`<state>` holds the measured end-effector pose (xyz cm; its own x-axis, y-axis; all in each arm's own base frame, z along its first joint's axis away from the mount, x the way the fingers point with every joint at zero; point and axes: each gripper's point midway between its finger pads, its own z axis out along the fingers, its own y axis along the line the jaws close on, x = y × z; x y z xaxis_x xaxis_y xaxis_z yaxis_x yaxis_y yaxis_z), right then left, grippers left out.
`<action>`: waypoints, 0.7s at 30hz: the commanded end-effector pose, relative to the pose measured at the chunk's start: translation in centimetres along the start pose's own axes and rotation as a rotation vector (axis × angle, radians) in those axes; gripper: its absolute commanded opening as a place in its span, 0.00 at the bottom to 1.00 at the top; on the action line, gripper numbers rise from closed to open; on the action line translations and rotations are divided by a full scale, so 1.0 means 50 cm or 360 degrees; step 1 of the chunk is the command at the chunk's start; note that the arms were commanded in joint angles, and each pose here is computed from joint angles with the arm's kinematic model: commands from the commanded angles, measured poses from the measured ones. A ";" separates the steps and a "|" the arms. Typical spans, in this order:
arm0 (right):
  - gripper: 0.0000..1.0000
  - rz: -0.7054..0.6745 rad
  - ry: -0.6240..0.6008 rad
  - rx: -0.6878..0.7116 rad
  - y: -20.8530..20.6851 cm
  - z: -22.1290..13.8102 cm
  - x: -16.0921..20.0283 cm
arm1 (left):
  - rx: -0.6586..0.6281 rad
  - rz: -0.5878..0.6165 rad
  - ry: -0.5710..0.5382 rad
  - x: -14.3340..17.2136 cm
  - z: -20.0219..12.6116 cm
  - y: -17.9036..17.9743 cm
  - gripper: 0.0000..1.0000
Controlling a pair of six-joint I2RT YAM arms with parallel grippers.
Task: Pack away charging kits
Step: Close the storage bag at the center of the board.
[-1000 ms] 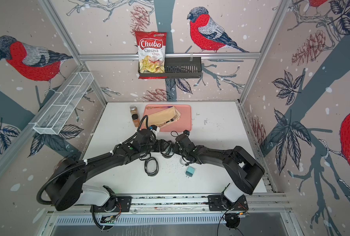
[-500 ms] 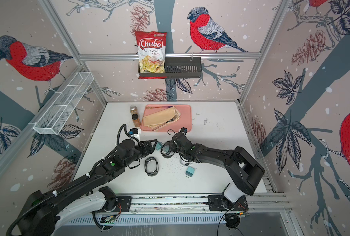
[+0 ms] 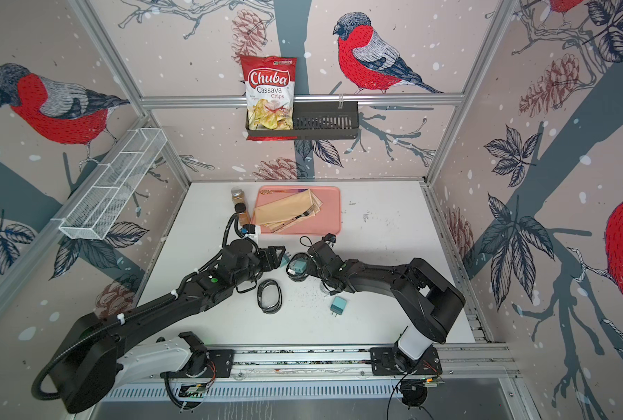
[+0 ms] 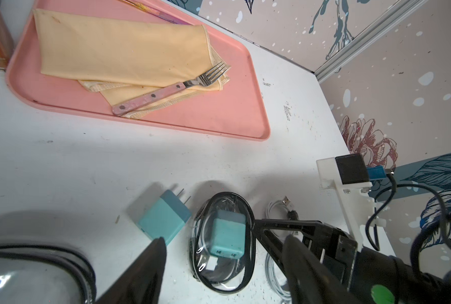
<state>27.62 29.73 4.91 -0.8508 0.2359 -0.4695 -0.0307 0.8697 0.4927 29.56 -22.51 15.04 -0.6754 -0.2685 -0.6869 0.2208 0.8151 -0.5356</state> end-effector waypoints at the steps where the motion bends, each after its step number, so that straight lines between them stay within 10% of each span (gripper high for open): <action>1: 0.30 0.0011 0.0007 -0.0004 -0.002 0.007 0.006 | 0.0033 0.0011 0.0074 0.012 0.016 -0.010 0.73; 21: 0.23 0.0015 0.0085 0.0004 -0.021 0.042 0.037 | -0.0028 -0.0069 0.0437 0.082 0.106 0.029 0.67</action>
<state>27.63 30.34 2.82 -0.8619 0.2310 -0.4513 -0.0322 0.8634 0.5034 31.06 -24.59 9.18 -0.8314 -0.1780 -0.5264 0.1647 0.8258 -0.5393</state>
